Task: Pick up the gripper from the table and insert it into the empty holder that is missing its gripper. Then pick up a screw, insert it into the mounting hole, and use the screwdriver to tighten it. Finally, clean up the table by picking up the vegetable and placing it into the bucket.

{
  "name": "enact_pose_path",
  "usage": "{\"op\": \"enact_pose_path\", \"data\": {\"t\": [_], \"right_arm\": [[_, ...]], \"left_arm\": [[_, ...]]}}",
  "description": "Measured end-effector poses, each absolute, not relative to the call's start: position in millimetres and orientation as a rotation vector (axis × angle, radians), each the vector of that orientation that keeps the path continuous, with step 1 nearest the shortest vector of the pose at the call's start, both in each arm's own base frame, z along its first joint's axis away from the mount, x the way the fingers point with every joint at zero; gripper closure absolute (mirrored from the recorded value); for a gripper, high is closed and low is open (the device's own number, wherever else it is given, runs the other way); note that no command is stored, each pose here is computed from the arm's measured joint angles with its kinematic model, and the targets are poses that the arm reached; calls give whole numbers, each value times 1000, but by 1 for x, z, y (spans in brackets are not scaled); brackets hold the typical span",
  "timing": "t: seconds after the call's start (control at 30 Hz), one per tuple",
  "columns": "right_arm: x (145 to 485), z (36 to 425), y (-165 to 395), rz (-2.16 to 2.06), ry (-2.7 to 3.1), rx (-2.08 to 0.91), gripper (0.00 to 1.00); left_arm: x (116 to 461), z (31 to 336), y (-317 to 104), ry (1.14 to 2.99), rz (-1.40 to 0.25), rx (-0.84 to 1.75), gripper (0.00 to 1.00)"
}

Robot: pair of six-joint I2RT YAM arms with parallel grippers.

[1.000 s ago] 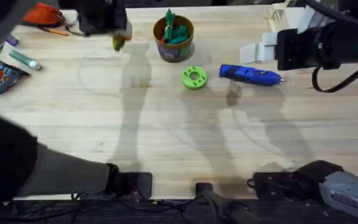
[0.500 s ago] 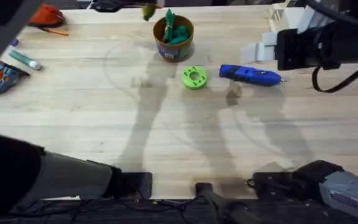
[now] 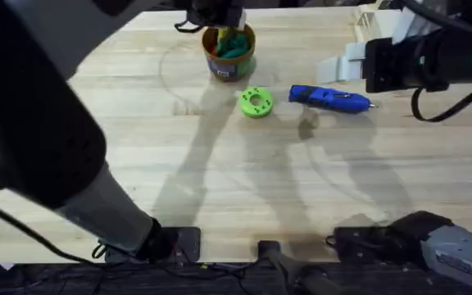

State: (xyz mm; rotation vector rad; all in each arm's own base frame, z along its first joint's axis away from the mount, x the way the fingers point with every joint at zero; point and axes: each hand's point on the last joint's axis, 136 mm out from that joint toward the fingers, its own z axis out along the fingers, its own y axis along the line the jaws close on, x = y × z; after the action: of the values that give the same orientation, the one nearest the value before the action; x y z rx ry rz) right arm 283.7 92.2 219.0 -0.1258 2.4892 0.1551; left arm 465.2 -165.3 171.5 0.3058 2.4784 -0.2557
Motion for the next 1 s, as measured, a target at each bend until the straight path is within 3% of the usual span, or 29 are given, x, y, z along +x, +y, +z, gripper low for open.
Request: {"op": "enact_pose_path", "data": {"t": [0.13,0.4,0.43,0.6,0.67,1.0], "right_arm": [[284,219,92,155,2489,-126,10],[284,219,92,155,2489,-126,10],[284,219,92,155,2489,-126,10],[284,219,92,155,2489,-126,10],[284,219,92,155,2489,-126,10],[284,219,92,155,2489,-126,10]], "left_arm": [[466,157,-167,2508,-253,311,965],[466,157,-167,2508,-253,311,951],[466,157,-167,2507,-253,312,867],[466,157,-167,2508,-254,310,82],[466,157,-167,2508,-255,307,21],[466,160,-167,2503,-255,307,14]]}}
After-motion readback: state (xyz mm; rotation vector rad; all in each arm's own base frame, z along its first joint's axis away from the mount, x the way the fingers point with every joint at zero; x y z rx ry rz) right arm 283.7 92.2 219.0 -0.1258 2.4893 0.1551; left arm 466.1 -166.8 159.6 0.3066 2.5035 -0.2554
